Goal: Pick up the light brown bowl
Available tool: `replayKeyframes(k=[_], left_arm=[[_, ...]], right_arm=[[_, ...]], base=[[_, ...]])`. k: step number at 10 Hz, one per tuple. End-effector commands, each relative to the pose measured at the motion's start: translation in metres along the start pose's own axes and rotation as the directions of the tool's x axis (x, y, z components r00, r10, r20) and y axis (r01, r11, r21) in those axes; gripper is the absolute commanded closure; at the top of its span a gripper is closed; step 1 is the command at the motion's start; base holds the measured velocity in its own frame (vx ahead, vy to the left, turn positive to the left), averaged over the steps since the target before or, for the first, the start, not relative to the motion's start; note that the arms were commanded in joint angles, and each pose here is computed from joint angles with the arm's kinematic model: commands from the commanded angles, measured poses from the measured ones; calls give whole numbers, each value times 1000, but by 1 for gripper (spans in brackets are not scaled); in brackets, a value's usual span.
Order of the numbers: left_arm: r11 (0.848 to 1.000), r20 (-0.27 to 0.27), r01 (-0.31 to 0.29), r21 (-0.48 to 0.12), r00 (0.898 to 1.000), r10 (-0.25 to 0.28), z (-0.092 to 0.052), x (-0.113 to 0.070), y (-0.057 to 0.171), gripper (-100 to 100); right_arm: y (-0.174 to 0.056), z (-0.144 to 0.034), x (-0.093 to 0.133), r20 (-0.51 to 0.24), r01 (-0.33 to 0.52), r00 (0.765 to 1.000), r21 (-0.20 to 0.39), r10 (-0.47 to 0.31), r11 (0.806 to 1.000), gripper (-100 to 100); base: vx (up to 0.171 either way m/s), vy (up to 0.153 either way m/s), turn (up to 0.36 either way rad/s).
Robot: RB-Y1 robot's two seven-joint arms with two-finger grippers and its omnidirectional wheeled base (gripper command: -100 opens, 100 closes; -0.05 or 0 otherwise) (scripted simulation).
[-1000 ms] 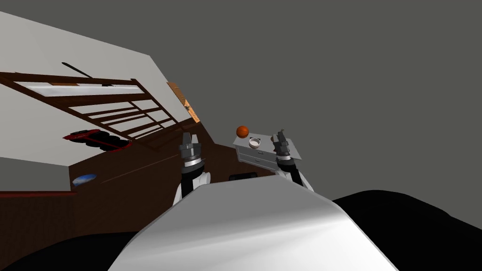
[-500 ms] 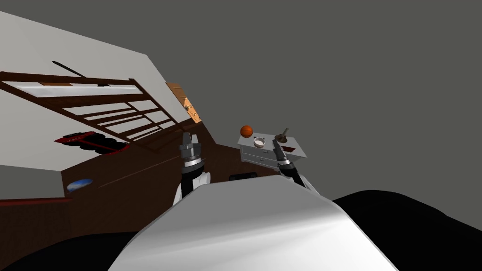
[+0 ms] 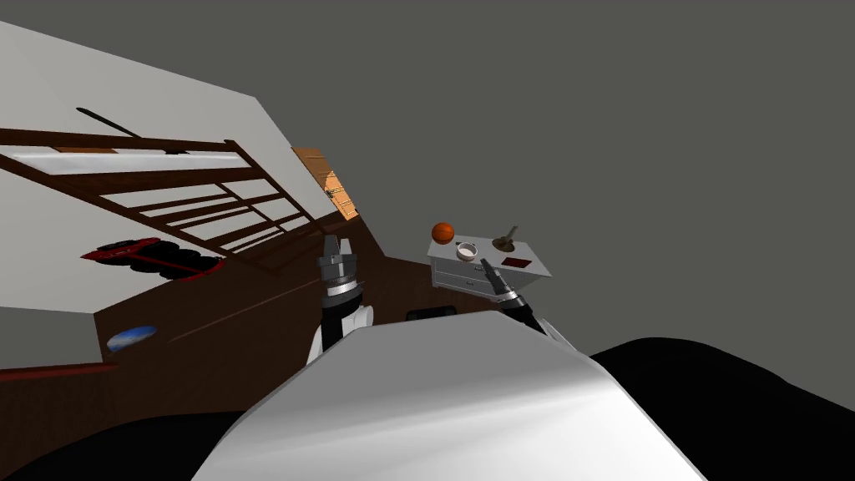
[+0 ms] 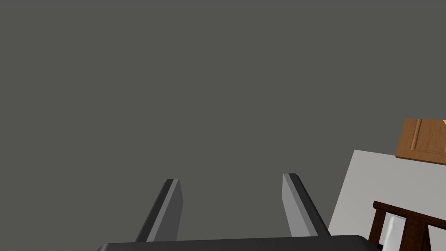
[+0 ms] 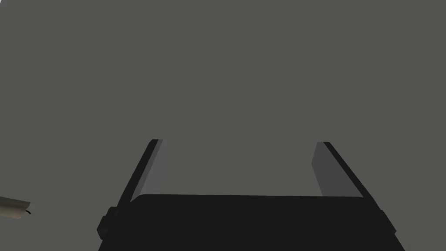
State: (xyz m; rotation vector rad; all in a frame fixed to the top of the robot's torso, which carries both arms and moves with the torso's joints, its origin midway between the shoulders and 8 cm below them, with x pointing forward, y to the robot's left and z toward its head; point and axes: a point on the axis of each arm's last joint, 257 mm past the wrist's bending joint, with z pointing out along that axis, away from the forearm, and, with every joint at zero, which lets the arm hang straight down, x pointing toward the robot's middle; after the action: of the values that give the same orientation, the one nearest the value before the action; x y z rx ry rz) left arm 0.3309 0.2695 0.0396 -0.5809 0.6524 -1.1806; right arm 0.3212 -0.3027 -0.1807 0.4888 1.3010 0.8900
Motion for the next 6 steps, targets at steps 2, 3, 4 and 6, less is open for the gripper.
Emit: replayKeyframes(k=[2, 3, 4, 6], left_arm=[[1000, 0, 0, 0, 1000, 0, 0, 0, 0, 0], [1000, 0, 0, 0, 1000, 0, 0, 0, 0, 0], [1000, 0, 0, 0, 1000, 0, 0, 0, 0, 0], [1000, 0, 0, 0, 1000, 0, 0, 0, 0, 0]], right_arm=[[-35, -24, 13, -86, 71, 994, 70, -64, 995, -100], [-38, -26, 14, -89, 71, 994, 79, -64, 994, -100], [-58, -42, 20, -145, 116, 985, 116, -99, 986, -100], [-89, -71, 31, -245, 197, 957, 167, -153, 966, -100]], base=[[26, 170, -37], [11, 122, -26], [1, 138, -38], [60, 233, -55]])
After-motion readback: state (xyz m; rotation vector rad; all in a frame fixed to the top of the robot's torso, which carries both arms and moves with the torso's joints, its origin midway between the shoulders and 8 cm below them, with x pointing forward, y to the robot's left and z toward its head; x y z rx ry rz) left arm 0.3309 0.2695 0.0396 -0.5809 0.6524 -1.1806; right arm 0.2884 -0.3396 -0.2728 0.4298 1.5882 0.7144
